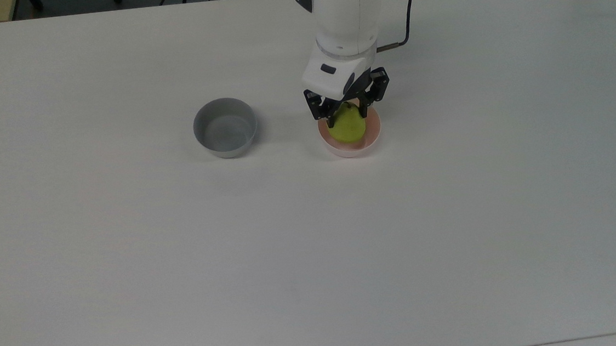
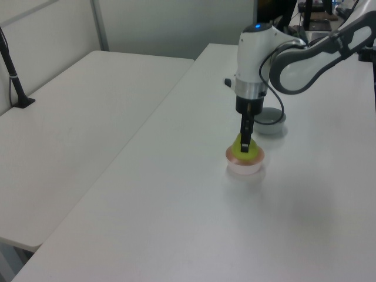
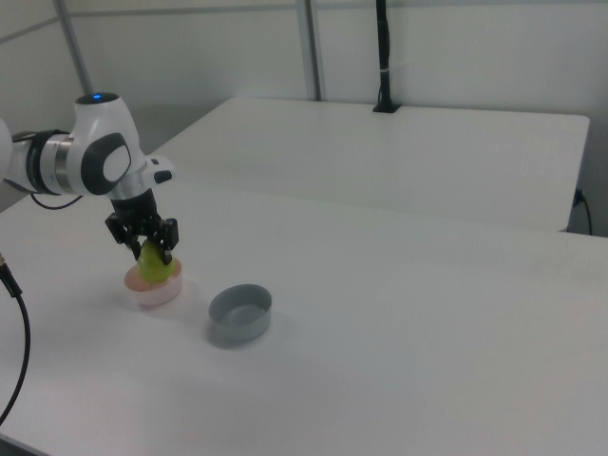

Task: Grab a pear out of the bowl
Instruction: 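Lift the pear out of the pink bowl and carry it past the grey bowl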

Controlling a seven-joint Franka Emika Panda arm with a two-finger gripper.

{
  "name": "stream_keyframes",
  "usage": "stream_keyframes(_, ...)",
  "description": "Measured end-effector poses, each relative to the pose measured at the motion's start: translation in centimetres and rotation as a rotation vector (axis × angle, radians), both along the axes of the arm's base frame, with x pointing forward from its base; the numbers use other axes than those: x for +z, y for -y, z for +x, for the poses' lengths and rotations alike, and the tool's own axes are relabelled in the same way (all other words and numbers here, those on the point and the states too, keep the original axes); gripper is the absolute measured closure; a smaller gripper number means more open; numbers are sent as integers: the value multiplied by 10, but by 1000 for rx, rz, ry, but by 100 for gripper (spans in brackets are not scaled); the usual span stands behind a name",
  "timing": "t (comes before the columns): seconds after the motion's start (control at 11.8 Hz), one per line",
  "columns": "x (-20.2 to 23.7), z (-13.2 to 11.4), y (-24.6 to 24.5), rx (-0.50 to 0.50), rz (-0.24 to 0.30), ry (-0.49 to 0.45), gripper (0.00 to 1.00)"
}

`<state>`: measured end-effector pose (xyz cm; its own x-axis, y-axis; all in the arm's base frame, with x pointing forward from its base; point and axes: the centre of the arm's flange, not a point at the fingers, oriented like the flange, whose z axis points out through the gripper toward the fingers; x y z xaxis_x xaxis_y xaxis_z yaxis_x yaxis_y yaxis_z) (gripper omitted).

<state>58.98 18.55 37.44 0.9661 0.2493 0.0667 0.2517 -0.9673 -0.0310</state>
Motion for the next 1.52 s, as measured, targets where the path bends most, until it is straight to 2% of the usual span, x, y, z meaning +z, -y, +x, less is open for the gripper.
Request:
stream_keyframes(0.42,87,5,39,-37,7,31,37)
stream_keyframes(0.59,122,4,72,-21,-1,24,37)
stream_keyframes(0.93,178,4,180,87,-23,24,37)
stream_keyframes(1.19,175,4,251,149,-37,24,37)
stream_keyframes(1.52,132,26,318,88,-1,1,37)
